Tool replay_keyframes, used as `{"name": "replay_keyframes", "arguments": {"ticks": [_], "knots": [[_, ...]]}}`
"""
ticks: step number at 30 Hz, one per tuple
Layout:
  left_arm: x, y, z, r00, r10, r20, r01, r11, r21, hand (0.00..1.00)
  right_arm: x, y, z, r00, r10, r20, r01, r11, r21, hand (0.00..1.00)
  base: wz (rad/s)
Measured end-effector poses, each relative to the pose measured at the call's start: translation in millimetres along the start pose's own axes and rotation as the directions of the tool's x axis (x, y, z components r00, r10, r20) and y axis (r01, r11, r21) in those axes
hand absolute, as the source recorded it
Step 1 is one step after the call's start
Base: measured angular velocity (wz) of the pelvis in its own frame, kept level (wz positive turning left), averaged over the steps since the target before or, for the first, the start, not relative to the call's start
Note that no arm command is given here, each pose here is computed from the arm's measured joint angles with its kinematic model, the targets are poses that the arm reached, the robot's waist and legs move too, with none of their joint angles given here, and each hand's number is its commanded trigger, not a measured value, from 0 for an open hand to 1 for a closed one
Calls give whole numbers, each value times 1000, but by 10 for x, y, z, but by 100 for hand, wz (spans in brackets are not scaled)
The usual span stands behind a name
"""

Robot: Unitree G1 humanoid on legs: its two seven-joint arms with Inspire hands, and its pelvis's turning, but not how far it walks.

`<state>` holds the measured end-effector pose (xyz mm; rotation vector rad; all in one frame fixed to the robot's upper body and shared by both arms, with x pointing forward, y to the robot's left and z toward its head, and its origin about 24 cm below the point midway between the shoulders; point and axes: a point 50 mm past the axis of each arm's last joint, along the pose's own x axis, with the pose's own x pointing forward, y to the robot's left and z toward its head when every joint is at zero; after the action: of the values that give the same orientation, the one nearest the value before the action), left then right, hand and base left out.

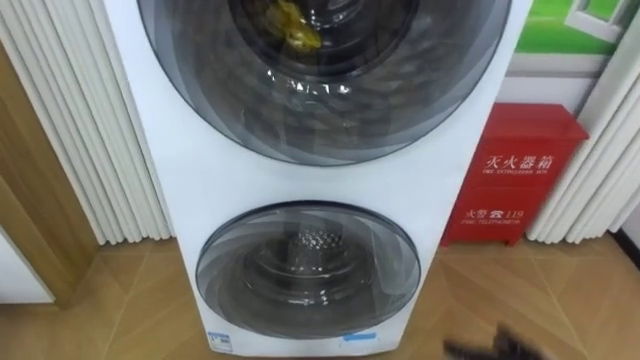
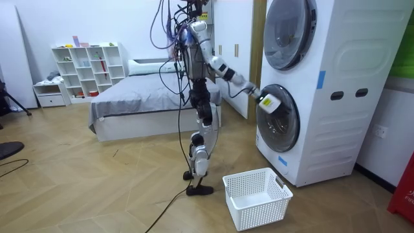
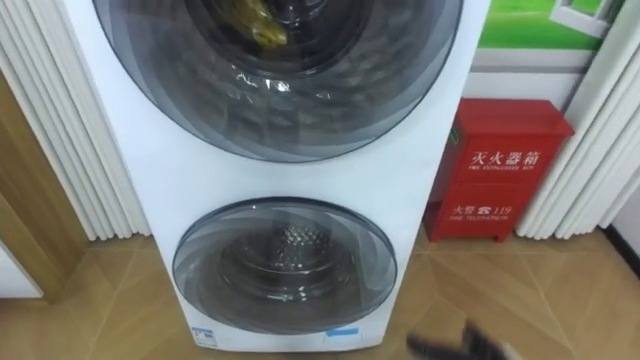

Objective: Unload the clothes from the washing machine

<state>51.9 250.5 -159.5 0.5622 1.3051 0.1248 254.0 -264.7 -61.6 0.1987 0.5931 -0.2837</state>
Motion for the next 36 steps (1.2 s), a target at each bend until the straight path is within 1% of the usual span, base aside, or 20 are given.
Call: {"name": "replay_keyframes", "arguments": {"ticks": [3, 4, 7, 10, 11, 12, 14, 15, 17, 18, 19, 20, 22, 23, 24, 26, 31, 34, 36], "knots": [[7, 39, -4, 1000, 10, -6, -10, 1000, 5, 0, 51, 75, 352, 995, 9, 100, -16, 997, 76, 0, 0], [9, 45, 3, 1000, 11, -5, -11, 1000, 5, 0, 57, 72, 405, 994, 5, 112, -15, 996, 90, 0, 23], [14, 99, 3, 1000, 27, -6, -27, 999, 19, 0, 74, 62, 630, 986, -9, 165, -6, 996, 91, 0, 9], [11, 133, -41, 999, 51, -16, -50, 998, 43, 0, 83, 180, 925, 970, 8, 243, -35, 993, 110, 0, 12], [11, 143, -49, 998, 58, -21, -58, 998, 40, 0, 83, 222, 1075, 960, 14, 278, -46, 993, 109, 0, 8], [8, 148, -65, 998, 62, -29, -60, 997, 41, 0, 64, 271, 1225, 947, 18, 321, -53, 993, 102, 0, 6], [-6, 168, -110, 997, 74, -37, -72, 996, 48, 0, 19, 377, 1414, 929, 32, 370, -63, 995, 73, 0, 2], [-9, 180, -131, 996, 80, -41, -78, 995, 59, 0, 23, 395, 1409, 933, 31, 359, -57, 997, 61, 0, -18], [-6, 206, -135, 995, 95, -41, -92, 993, 77, 0, 14, 438, 1423, 929, 47, 366, -47, 999, -7, 0, -61], [0, 254, -131, 993, 110, -31, -107, 989, 102, 0, -45, 565, 1565, 903, 87, 421, -65, 996, -65, 0, -75], [0, 260, -142, 993, 113, -31, -109, 987, 119, 0, -88, 631, 1658, 884, 103, 456, -73, 994, -84, 0, -61], [-11, 207, -206, 993, 103, -51, -94, 985, 146, 0, -177, 726, 1834, 845, 117, 522, -73, 992, -103, 0, -13], [4, 213, -122, 995, 101, -27, -96, 983, 156, 0, -211, 735, 1879, 832, 107, 544, -3, 982, -189, 0, 35], [17, 241, -11, 994, 108, 10, -108, 982, 156, 0, -218, 707, 1898, 832, 93, 547, 29, 977, -209, 0, 43], [24, 257, 58, 993, 114, 31, -117, 980, 159, 0, -231, 713, 1920, 829, 89, 552, 49, 972, -230, 0, 24], [23, 240, 97, 993, 115, 28, -118, 980, 163, 0, -248, 732, 1947, 827, 95, 554, 58, 966, -251, 0, -2], [2, 235, -34, 992, 124, -35, -115, 977, 182, 0, -353, 786, 2054, 817, 97, 568, 100, 946, -307, 0, -1], [-7, 246, -26, 991, 132, -32, -124, 976, 179, 0, -489, 828, 2187, 781, 99, 617, 102, 954, -282, 0, 0], [-19, 248, -2, 991, 136, -11, -132, 976, 172, 0, -603, 872, 2282, 741, 109, 663, 99, 958, -268, 0, -2]]}}
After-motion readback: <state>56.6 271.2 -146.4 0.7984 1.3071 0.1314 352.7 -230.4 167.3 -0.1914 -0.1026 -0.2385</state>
